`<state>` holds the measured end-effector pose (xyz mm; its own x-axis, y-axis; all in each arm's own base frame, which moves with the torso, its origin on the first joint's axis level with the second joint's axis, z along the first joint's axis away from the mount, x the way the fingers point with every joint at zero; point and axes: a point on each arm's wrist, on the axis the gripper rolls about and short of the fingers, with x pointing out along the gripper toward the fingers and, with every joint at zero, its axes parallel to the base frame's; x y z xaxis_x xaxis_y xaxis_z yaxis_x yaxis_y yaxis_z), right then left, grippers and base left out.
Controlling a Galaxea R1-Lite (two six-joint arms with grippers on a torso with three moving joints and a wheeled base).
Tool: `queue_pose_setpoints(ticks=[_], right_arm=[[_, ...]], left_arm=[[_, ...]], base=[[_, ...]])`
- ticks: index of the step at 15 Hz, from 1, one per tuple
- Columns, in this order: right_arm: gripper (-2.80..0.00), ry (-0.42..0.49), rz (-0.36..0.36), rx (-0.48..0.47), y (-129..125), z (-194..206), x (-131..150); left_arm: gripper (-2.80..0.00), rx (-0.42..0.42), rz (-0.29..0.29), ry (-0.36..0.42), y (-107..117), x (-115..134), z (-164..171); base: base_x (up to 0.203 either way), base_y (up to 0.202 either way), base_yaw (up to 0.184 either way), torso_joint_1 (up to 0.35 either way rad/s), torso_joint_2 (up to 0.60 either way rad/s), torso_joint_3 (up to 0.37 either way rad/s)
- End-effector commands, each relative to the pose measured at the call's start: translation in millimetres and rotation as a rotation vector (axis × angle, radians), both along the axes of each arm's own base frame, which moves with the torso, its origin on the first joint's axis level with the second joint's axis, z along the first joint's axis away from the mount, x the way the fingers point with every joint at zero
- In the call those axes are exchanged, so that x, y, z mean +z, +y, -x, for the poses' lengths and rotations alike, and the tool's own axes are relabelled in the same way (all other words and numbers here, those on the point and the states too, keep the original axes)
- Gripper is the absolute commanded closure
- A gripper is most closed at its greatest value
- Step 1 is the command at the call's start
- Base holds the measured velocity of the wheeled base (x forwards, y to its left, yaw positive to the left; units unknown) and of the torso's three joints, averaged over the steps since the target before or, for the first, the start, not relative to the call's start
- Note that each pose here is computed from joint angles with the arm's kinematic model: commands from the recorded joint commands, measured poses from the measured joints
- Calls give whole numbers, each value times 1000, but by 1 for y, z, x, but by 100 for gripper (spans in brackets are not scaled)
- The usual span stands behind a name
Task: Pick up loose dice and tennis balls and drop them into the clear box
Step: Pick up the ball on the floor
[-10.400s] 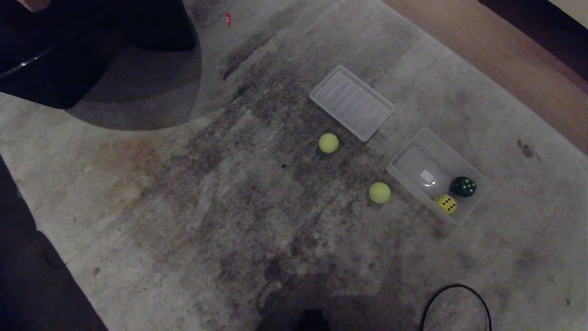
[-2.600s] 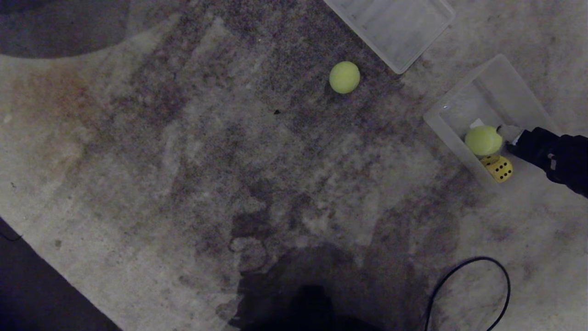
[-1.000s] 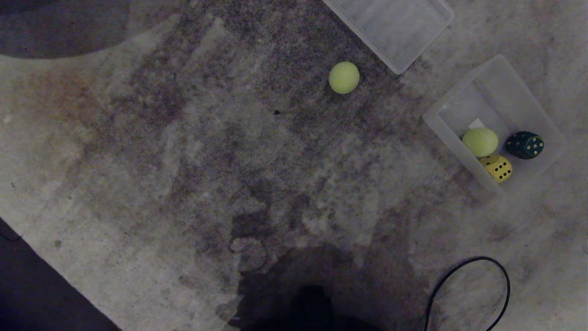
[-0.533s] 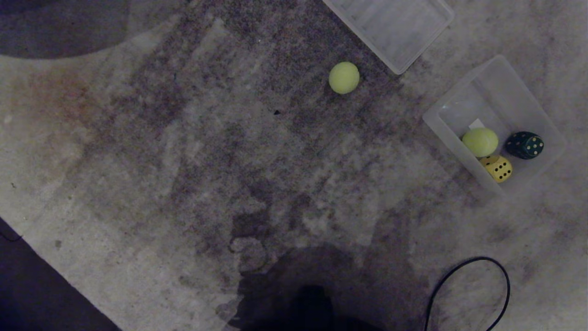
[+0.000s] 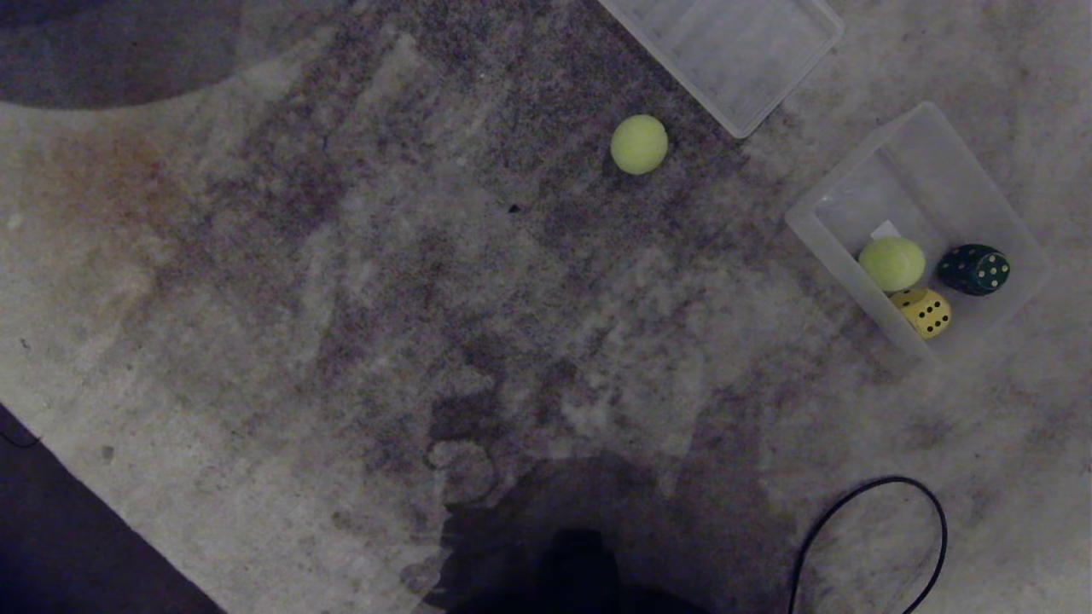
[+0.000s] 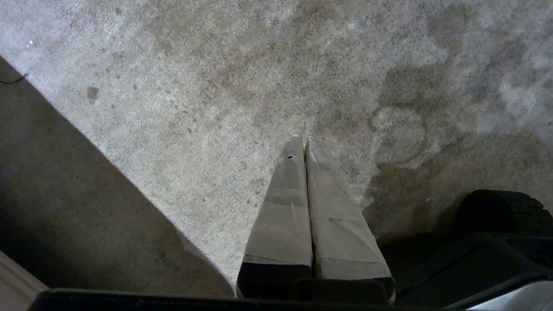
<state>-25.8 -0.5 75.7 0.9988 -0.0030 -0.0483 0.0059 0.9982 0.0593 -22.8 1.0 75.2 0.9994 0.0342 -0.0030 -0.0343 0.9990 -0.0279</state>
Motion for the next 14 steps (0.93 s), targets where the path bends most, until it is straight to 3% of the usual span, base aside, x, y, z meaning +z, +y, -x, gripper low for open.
queue_pose_setpoints(ticks=[1,10,14], right_arm=[[0,5,0,1,0,0,0],[0,5,0,0,0,0,0],[0,5,-1,0,0,0,0]], left_arm=[[0,3,6,1,0,0,0],[0,6,9,1,0,0,0],[0,4,10,1,0,0,0]], base=[[0,0,0,0,0,0],[164,0,0,2,3,3],[29,0,1,1,1,1]])
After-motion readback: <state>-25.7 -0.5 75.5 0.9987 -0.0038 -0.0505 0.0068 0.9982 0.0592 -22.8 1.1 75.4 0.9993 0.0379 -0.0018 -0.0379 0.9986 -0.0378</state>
